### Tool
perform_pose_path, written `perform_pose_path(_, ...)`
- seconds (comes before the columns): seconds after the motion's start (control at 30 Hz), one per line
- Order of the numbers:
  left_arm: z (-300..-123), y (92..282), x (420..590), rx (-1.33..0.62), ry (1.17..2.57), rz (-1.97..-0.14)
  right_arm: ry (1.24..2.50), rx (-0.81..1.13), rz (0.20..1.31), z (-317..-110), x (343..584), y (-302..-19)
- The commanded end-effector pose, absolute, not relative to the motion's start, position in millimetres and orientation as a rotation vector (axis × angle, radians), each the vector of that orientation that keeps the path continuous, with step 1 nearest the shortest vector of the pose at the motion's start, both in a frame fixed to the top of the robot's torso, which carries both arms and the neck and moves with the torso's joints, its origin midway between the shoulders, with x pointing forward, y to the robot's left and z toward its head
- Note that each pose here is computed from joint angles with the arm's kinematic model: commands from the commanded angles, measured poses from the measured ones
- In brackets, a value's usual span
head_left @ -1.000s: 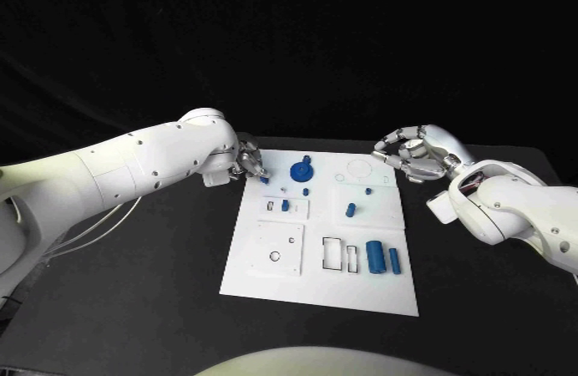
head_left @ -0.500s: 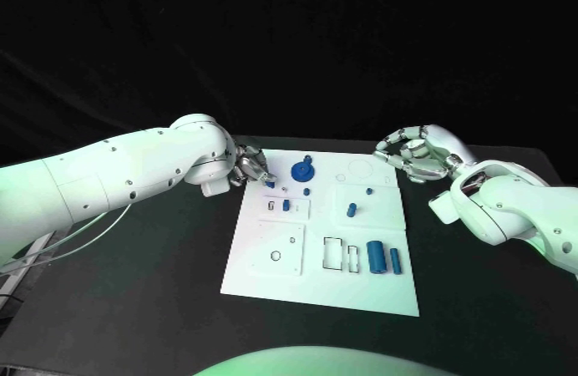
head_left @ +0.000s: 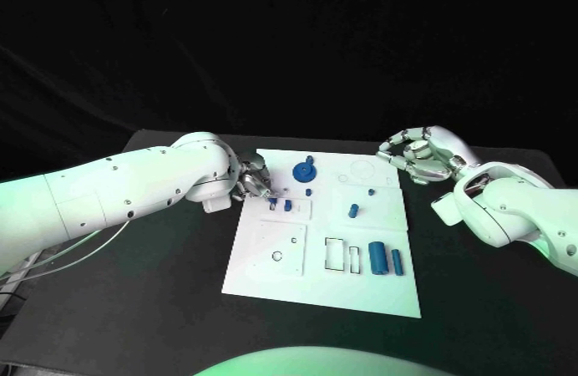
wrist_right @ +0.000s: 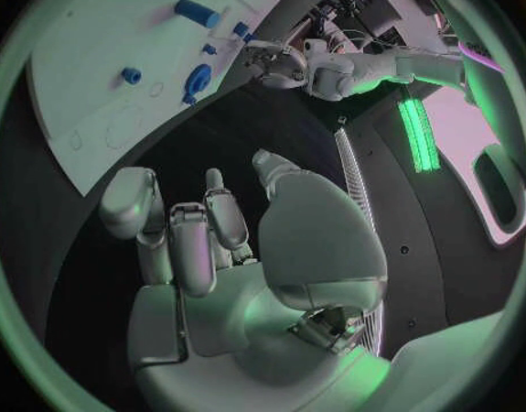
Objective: Assemble the parts on the task board
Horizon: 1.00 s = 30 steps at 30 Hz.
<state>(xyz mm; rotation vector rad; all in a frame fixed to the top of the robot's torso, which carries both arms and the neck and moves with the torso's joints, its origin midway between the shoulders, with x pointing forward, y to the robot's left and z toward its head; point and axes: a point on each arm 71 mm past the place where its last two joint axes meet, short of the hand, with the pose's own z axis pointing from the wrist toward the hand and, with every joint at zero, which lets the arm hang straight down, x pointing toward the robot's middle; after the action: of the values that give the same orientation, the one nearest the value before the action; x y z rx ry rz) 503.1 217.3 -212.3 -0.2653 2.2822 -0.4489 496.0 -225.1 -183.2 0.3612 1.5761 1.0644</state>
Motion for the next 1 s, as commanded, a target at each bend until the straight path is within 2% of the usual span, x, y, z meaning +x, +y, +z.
perform_pose_path(0.03,-213.5,214.2,501.2,-0.207,2.272,-0.434,1.587,0.355,1.073,-184.3,495.1,-224.2)
perform_pose_path(0.43,-217.3,208.7,496.3,-0.151,2.292,-0.423,1.590,0.357,1.073,-185.3,494.8,-224.9)
perform_pose_path(1.0,-218.0,210.9,496.5,-0.108,2.288,-0.376,1.590,0.358,1.072,-185.9,494.8,-225.5)
